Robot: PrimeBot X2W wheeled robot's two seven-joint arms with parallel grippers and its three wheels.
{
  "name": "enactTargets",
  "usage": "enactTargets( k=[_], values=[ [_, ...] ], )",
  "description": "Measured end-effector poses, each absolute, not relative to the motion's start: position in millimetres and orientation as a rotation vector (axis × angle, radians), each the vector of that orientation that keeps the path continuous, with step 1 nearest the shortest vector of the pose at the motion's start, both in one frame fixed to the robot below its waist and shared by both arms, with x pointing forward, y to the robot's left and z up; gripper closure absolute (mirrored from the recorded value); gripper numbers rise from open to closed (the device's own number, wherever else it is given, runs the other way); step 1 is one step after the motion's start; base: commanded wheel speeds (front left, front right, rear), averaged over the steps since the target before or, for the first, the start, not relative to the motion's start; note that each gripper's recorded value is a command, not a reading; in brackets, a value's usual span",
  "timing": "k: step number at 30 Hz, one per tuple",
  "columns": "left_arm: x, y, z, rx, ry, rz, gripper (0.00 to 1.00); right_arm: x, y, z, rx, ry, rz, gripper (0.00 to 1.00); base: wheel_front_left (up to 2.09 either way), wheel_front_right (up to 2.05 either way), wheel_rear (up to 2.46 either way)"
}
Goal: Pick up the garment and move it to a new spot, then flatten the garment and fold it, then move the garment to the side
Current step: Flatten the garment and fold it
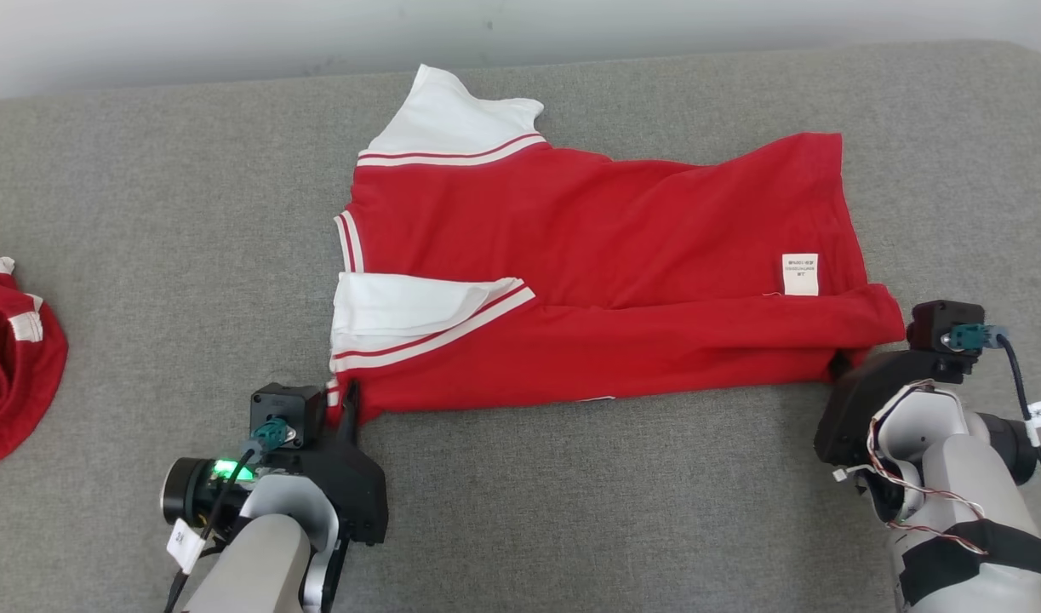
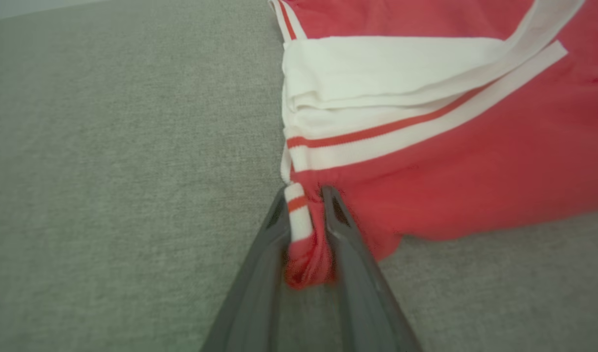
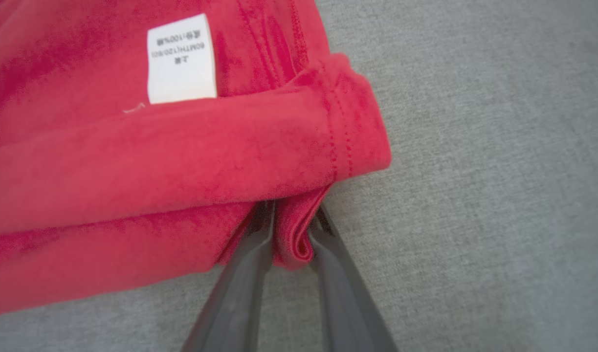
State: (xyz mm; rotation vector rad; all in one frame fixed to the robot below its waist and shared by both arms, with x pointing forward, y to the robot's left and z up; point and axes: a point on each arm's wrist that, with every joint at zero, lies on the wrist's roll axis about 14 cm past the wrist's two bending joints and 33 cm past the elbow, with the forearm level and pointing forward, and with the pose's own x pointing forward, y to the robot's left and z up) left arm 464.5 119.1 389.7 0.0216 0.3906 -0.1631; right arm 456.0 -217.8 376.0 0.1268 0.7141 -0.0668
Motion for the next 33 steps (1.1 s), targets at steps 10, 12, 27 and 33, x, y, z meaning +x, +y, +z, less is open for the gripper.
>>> enactTargets(
  k=[10, 12, 27, 33],
  values=[
    [446.0, 120.4, 393.5, -0.056, 0.382, -0.148, 1.0, 447.3, -229.7, 399.5, 0.234, 0.59, -0.116, 1.0, 0.0, 0.0, 0.0],
    [436.3, 121.8, 394.0, -0.061, 0.383, -0.147, 1.0, 439.4, -233.0, 403.6, 0.242, 0.572, -0.124, 1.0, 0.0, 0.0, 0.0],
    [364.3, 124.5, 409.1, -0.085, 0.403, -0.142, 1.0, 359.5, -231.2, 395.1, 0.3, 0.632, -0.116, 1.0, 0.0, 0.0, 0.0],
    [336.5, 119.5, 405.6, -0.117, 0.445, -0.133, 1.0, 338.6, -239.2, 391.4, 0.28, 0.656, -0.139, 1.0, 0.0, 0.0, 0.0]
  ],
)
